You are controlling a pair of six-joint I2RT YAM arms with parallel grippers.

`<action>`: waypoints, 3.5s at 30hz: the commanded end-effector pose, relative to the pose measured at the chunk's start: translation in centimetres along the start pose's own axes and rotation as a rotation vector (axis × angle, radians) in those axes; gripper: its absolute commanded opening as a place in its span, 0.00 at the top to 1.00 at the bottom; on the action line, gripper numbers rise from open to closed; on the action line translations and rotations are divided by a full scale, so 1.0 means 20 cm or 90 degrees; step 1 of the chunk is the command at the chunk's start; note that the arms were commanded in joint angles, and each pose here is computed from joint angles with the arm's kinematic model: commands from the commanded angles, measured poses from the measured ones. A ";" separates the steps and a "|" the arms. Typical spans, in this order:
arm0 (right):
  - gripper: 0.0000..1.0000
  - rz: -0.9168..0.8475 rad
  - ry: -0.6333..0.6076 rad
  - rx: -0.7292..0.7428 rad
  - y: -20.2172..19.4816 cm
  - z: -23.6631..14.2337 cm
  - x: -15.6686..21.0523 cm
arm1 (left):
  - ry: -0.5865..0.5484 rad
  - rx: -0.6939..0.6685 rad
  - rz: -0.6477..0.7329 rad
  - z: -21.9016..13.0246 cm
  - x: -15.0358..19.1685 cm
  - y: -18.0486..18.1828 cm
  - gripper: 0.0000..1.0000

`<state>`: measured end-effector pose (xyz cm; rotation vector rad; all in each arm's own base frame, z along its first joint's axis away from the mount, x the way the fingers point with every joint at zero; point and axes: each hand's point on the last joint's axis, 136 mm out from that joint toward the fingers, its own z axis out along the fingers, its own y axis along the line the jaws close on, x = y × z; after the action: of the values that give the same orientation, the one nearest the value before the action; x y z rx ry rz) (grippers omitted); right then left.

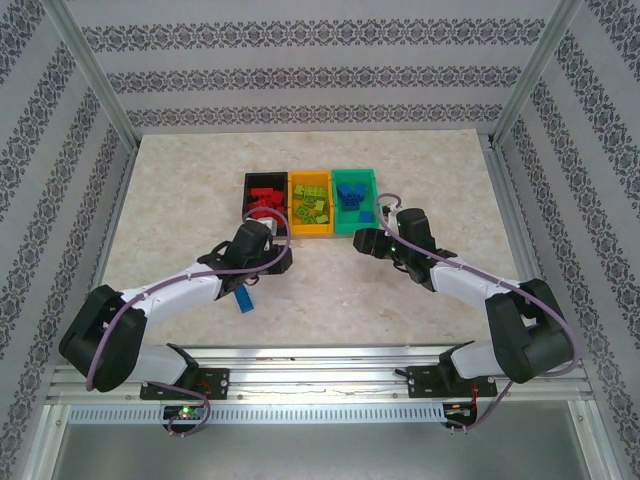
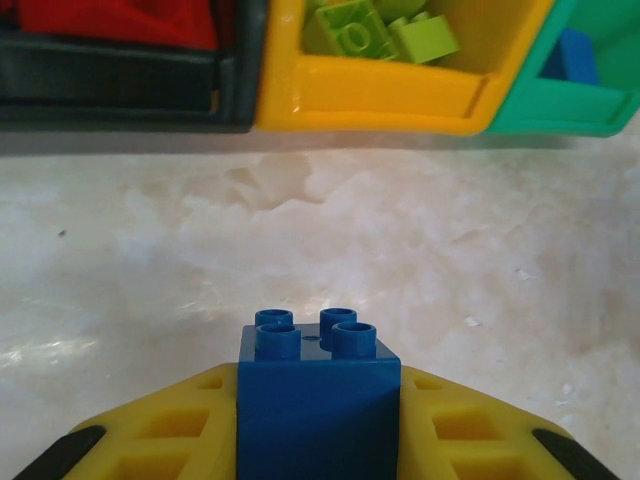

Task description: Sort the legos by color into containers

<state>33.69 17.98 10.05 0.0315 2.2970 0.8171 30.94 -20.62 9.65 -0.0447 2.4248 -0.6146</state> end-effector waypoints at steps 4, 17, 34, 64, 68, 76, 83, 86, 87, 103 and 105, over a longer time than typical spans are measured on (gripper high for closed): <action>0.39 0.014 -0.029 -0.003 -0.02 -0.03 -0.04 | -0.049 0.093 0.004 0.01 -0.10 -0.28 0.73; 0.39 0.071 -0.064 0.002 -0.14 -0.10 -0.10 | -0.048 0.174 0.073 0.11 -0.27 -0.72 0.73; 0.39 0.113 -0.062 -0.012 -0.20 -0.08 -0.12 | -0.058 0.098 0.153 0.46 -0.71 -0.82 0.67; 0.39 0.141 -0.028 -0.046 -0.16 0.01 -0.06 | 0.114 -0.125 0.085 -0.05 0.01 -0.02 0.38; 0.39 0.146 -0.019 -0.048 -0.17 0.03 -0.05 | 0.146 -0.186 0.072 -0.13 0.14 0.14 0.38; 0.39 0.140 -0.020 -0.053 -0.14 0.02 -0.05 | 0.204 -0.301 0.046 -0.32 0.28 0.38 0.41; 0.39 0.139 -0.015 -0.057 -0.13 0.03 -0.04 | 0.216 -0.294 -0.047 -0.38 0.41 0.47 0.44; 0.39 0.129 -0.017 -0.051 -0.12 0.03 -0.04 | 0.226 -0.288 -0.075 -0.37 0.44 0.50 0.44; 0.39 0.128 -0.014 -0.048 -0.12 0.04 -0.03 | 0.226 -0.287 -0.080 -0.36 0.45 0.51 0.45; 0.38 0.125 -0.009 -0.050 -0.11 0.04 -0.03 | 0.281 -0.272 -0.082 -0.16 0.50 0.52 0.56; 0.39 0.128 -0.010 -0.059 -0.10 0.04 -0.03 | 0.288 -0.274 -0.080 -0.15 0.50 0.53 0.58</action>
<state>34.43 16.19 7.81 0.2610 2.2981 1.0064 21.56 -11.42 1.47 -0.2751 2.9816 -0.1245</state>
